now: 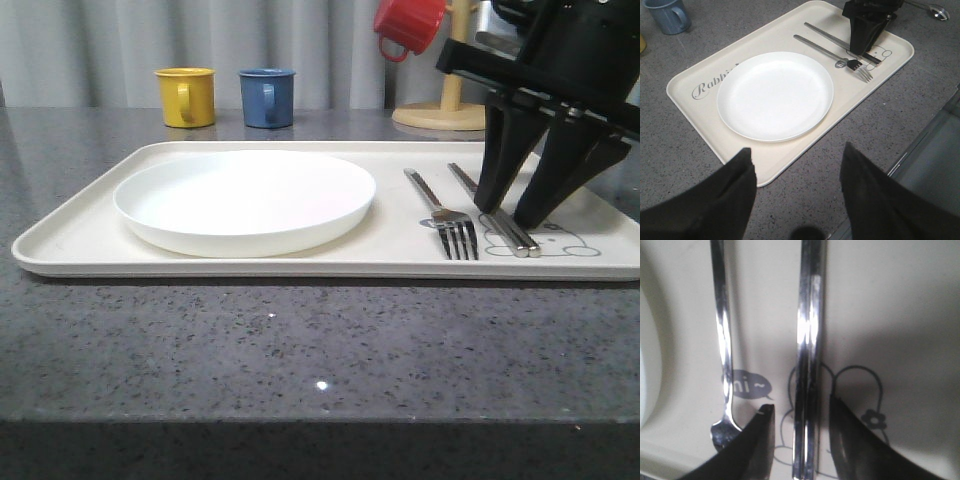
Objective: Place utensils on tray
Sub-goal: 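Place the chopsticks on the tray beside the fork and release, then grasp the steel spoon with the right gripper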
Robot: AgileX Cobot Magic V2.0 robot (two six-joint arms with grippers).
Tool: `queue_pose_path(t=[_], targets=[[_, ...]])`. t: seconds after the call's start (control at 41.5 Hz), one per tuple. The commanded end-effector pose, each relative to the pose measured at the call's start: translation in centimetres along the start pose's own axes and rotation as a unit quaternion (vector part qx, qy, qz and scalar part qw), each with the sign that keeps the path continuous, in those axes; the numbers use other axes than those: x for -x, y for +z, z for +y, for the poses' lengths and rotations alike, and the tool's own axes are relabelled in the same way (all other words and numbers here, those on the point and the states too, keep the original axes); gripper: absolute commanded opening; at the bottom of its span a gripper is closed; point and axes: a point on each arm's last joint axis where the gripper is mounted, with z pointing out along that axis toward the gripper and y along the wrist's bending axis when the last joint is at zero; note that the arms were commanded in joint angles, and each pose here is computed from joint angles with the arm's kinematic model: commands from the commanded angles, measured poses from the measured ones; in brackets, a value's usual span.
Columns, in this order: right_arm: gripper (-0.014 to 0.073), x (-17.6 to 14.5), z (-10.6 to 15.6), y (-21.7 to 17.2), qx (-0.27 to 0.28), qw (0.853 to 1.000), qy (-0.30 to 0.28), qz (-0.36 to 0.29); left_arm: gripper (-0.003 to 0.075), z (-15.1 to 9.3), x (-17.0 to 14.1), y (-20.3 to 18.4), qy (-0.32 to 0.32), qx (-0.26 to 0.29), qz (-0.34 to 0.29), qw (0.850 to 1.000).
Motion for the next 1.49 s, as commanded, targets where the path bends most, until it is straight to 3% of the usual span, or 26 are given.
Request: queue_pose_path(t=[0.0,0.169,0.289,0.602,0.843,1.156,1.469], targets=[[0.0311,-0.8,1.2,-3.9,0.022,0.997,-0.045,-0.057,0.0364,0.1,1.3,-0.6,-0.005,0.003,-0.052,0.999],[0.0311,-3.4,1.5,-9.2,-0.009,0.982,-0.133,-0.133,0.0364,0.1,1.3,-0.6,-0.005,0.003,-0.052,0.999],[0.0311,-5.7,0.5,-12.5,-0.077,0.969,-0.163,-0.171,0.0364,0.1,1.3,-0.6,-0.005,0.003,-0.052,0.999],[0.0309,-6.8,-6.6,-16.7,-0.166,0.968,-0.067,-0.177,0.0364,0.1,1.3,-0.6,-0.005,0.003,-0.052,0.999],[0.0309,-4.6,-11.0,-15.5,-0.185,0.973,-0.012,-0.137,0.0364,0.1,1.3,-0.6,-0.005,0.003,-0.052,0.999],[0.0309,-1.2,-13.6,-11.1,-0.178,0.982,-0.002,-0.069,0.0364,0.1,1.3,-0.6,-0.005,0.003,-0.052,0.999],[0.0309,0.9,-15.1,-8.3,-0.174,0.983,0.005,-0.054,0.0364,0.1,1.3,-0.6,-0.005,0.003,-0.052,0.999]])
